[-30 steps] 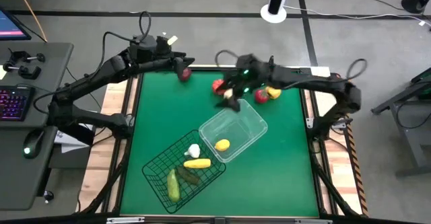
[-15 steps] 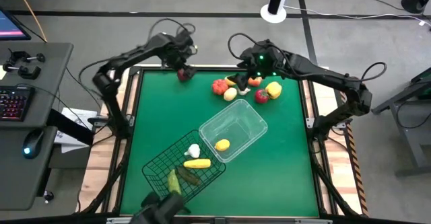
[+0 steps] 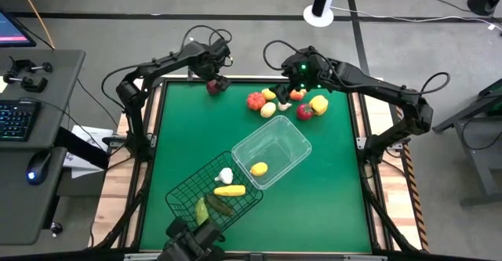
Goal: Sort produce into baskets
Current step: Put the apple into the transparent bin
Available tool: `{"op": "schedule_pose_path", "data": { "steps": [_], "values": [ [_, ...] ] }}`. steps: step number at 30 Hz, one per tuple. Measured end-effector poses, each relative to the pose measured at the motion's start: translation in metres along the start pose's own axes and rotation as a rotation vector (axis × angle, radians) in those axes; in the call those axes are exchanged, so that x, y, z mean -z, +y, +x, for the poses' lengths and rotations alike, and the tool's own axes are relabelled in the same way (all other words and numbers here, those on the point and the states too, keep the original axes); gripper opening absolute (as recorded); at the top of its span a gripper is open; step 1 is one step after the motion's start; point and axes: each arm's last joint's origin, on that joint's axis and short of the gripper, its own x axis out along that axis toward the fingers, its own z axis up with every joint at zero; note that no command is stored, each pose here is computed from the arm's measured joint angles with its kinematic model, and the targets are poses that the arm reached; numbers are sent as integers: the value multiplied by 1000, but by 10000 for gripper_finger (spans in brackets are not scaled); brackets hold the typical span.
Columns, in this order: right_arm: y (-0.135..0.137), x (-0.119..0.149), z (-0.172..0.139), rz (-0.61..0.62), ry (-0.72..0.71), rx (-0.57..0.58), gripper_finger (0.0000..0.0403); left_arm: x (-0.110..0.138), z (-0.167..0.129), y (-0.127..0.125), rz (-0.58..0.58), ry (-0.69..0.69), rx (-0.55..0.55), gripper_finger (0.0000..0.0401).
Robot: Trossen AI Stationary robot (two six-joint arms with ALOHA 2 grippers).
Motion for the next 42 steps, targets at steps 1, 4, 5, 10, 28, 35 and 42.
{"op": "schedule_pose_path", "data": {
  "steps": [1, 4, 5, 10, 28, 35, 42],
  "values": [
    [0, 0, 0, -6, 0, 0, 381, 0, -1, 0, -20, -1, -1, 293],
    [0, 0, 0, -23, 1, -2, 381, 4, -3, -1, -39, 24, -6, 293],
    [0, 0, 0, -28, 2, -2, 381, 5, -3, -1, -15, 36, -7, 293],
    [0, 3, 0, -33, 32, 1, 381, 9, -3, -2, 40, 84, 37, 296],
    [-1, 8, 0, -25, 82, 10, 381, 60, 23, -20, 128, 55, 33, 394],
    [-1, 6, 0, 19, 59, 7, 381, 83, 4, -5, 36, -299, 32, 393],
    [-1, 5, 0, 87, 53, 8, 381, 76, 27, 17, 63, -266, 66, 393]
  ]
}}
